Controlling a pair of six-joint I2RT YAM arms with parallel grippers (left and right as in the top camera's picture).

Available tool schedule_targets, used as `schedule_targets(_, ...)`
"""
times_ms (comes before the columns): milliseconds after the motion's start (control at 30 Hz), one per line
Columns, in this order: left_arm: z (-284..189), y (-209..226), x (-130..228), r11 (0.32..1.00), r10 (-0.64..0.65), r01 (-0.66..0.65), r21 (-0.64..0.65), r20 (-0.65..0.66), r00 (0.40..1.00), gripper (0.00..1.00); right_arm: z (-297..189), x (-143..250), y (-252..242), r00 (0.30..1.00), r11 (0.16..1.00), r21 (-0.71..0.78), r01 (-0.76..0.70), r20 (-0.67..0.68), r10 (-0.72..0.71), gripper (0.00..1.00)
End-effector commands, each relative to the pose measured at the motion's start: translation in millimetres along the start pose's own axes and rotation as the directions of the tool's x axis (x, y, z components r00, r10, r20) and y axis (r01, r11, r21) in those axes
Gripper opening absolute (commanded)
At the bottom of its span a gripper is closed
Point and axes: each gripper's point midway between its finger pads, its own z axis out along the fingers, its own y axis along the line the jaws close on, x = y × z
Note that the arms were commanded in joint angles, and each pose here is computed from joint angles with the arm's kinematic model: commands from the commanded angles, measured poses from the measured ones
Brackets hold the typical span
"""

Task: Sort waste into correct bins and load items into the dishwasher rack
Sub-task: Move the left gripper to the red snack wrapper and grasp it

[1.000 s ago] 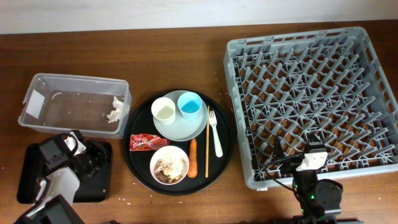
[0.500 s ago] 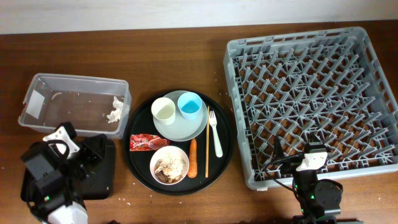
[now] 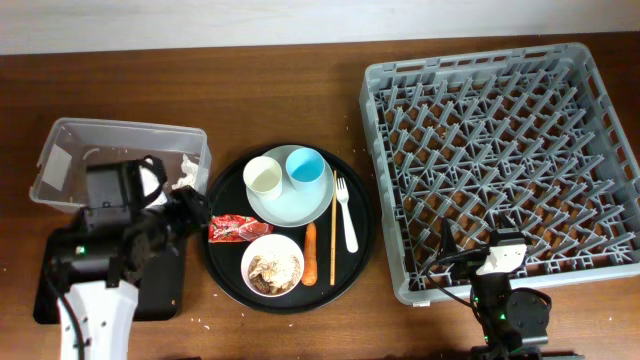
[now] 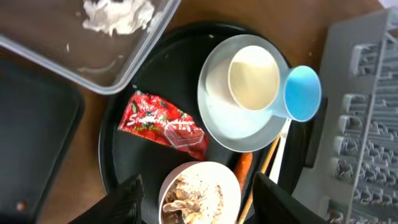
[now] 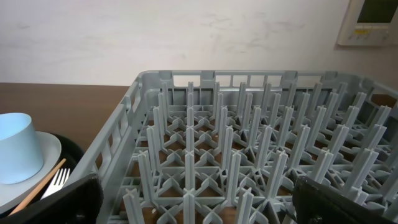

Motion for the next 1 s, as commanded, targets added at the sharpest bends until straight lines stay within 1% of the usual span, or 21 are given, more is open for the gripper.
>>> schedule_targets(0,33,15,15,0.973,-0.193,0.184,-0.141,-0.052,0.98,0.56,0,3,0,1.0,1.0,0.0,-0.004,-0.005,0.004,0.99)
schedule_targets(67,57,17,23,0.965,-0.154,0.131,-0.226,-0.088,0.984,0.56,0,3,0,1.0,1.0,0.0,-0.004,-0.005,0.004,0.99)
schedule_targets(100,72,23,29,0.942,-0.174,0.139,-0.307,-0.092,0.98,0.54,0,3,0,1.0,1.0,0.0,-0.004,-0.005,0.004,0.99)
schedule_targets(133,82,28,34,0.915,-0.229,0.183,-0.36,-0.087,0.97,0.52,0,3,0,1.0,1.0,0.0,-0.004,-0.005,0.004,0.99)
schedule_targets(167,97,32,43,0.876,-0.321,0.258,-0.407,-0.092,0.943,0.52,0,3,0,1.0,1.0,0.0,-0.004,-0.005,0.004,0.99)
schedule_targets(233,120,37,51,0.831,-0.405,0.323,-0.453,-0.096,0.909,0.53,0,3,0,1.0,1.0,0.0,-0.004,-0.005,0.004,0.99)
schedule_targets(267,135,35,52,0.825,-0.431,0.344,-0.448,-0.106,0.896,0.58,0,3,0,1.0,1.0,0.0,-0.004,-0.005,0.004,0.99)
schedule_targets(367,156,29,57,0.836,-0.449,0.352,-0.422,-0.157,0.88,0.65,0,3,0,1.0,1.0,0.0,-0.004,-0.005,0.004,0.99)
schedule_targets(400,161,31,60,0.831,-0.456,0.351,-0.431,-0.165,0.875,0.66,0,3,0,1.0,1.0,0.0,-0.004,-0.005,0.004,0.99)
schedule_targets(500,167,36,66,0.795,-0.508,0.392,-0.464,-0.154,0.848,0.78,0,3,0,1.0,1.0,0.0,-0.004,-0.005,0.004,0.99)
schedule_targets(600,169,40,71,0.789,-0.514,0.395,-0.47,-0.154,0.844,0.79,0,3,0,1.0,1.0,0.0,-0.004,-0.005,0.004,0.99)
schedule_targets(633,170,46,78,0.757,-0.555,0.428,-0.494,-0.139,0.82,0.81,0,3,0,1.0,1.0,0.0,-0.004,-0.005,0.004,0.99)
schedule_targets(667,173,50,83,0.739,-0.577,0.45,-0.501,-0.125,0.807,0.84,0,3,0,1.0,1.0,0.0,-0.004,-0.005,0.004,0.99)
schedule_targets(867,182,59,92,0.738,-0.582,0.463,-0.491,-0.116,0.805,0.84,0,3,0,1.0,1.0,0.0,-0.004,-0.005,0.004,0.99)
schedule_targets(900,182,55,94,0.741,-0.59,0.467,-0.482,-0.136,0.796,0.78,0,2,0,1.0,1.0,0.0,-0.004,-0.004,0.004,0.99)
schedule_targets(967,182,54,96,0.743,-0.593,0.468,-0.479,-0.147,0.792,0.76,0,3,0,1.0,1.0,0.0,-0.004,-0.005,0.004,0.99)
